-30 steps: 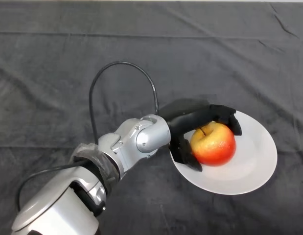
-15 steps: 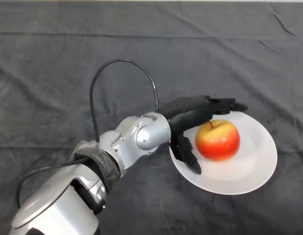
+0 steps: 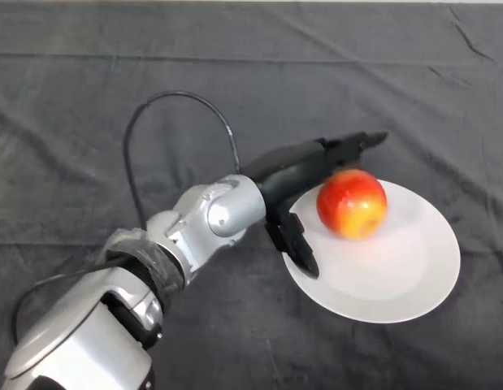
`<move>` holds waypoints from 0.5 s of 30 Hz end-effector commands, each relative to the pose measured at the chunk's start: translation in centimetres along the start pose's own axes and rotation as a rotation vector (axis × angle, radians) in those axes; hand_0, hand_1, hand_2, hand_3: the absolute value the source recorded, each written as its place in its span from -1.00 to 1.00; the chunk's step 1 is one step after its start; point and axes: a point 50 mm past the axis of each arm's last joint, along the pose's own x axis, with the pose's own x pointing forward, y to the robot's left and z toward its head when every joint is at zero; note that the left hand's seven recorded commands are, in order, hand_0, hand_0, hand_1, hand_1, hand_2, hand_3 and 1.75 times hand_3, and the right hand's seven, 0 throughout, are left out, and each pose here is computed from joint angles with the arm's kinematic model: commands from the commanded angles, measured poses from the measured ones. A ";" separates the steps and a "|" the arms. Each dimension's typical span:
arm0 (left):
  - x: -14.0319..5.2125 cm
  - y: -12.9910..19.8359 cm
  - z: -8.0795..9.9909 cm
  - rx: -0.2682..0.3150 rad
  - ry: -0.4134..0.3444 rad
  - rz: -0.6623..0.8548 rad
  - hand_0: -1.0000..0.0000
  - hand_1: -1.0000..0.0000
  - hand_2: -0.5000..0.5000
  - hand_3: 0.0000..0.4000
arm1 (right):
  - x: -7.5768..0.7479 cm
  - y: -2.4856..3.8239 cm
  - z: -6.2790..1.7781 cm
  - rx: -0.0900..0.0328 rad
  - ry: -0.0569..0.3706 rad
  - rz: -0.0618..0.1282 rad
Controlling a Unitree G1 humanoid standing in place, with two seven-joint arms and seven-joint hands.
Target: Move the apple to the plate
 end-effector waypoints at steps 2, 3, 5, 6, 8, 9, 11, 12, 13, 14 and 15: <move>0.4 4.3 1.4 0.032 -0.055 0.102 1.00 1.00 0.00 -1.00 | -1.66 3.93 -2.97 -0.055 0.093 0.129; 0.3 4.6 1.3 0.023 -0.054 0.115 1.00 1.00 0.00 -1.00 | -1.66 3.93 -2.97 -0.055 0.093 0.129; -0.1 5.2 0.9 0.003 -0.051 0.143 1.00 1.00 0.00 -1.00 | -1.66 3.93 -2.97 -0.055 0.093 0.129; -0.3 5.5 0.8 -0.007 -0.048 0.157 1.00 1.00 0.00 -1.00 | -1.66 3.93 -2.97 -0.055 0.093 0.129; -0.6 5.9 0.4 -0.024 -0.044 0.182 1.00 1.00 0.00 -1.00 | -1.66 3.93 -2.97 -0.055 0.093 0.129; -0.8 6.1 0.2 -0.033 -0.041 0.194 1.00 1.00 0.00 -1.00 | -1.66 3.93 -2.97 -0.055 0.093 0.129; -1.3 6.5 -0.3 -0.047 -0.033 0.217 1.00 1.00 0.00 -1.00 | -1.66 3.93 -2.97 -0.054 0.093 0.129; -1.7 6.8 -0.6 -0.055 -0.028 0.229 1.00 1.00 0.00 -1.00 | -1.66 3.93 -2.97 -0.054 0.093 0.129; -1.9 6.9 -0.9 -0.062 -0.023 0.240 1.00 1.00 0.00 -1.00 | -1.66 3.93 -2.97 -0.054 0.093 0.129; -2.2 7.1 -1.2 -0.068 -0.018 0.250 1.00 1.00 0.00 -1.00 | -1.66 3.93 -2.97 -0.054 0.093 0.129; -2.4 7.3 -1.4 -0.074 -0.013 0.260 1.00 1.00 0.00 -1.00 | -1.66 3.93 -2.97 -0.054 0.093 0.129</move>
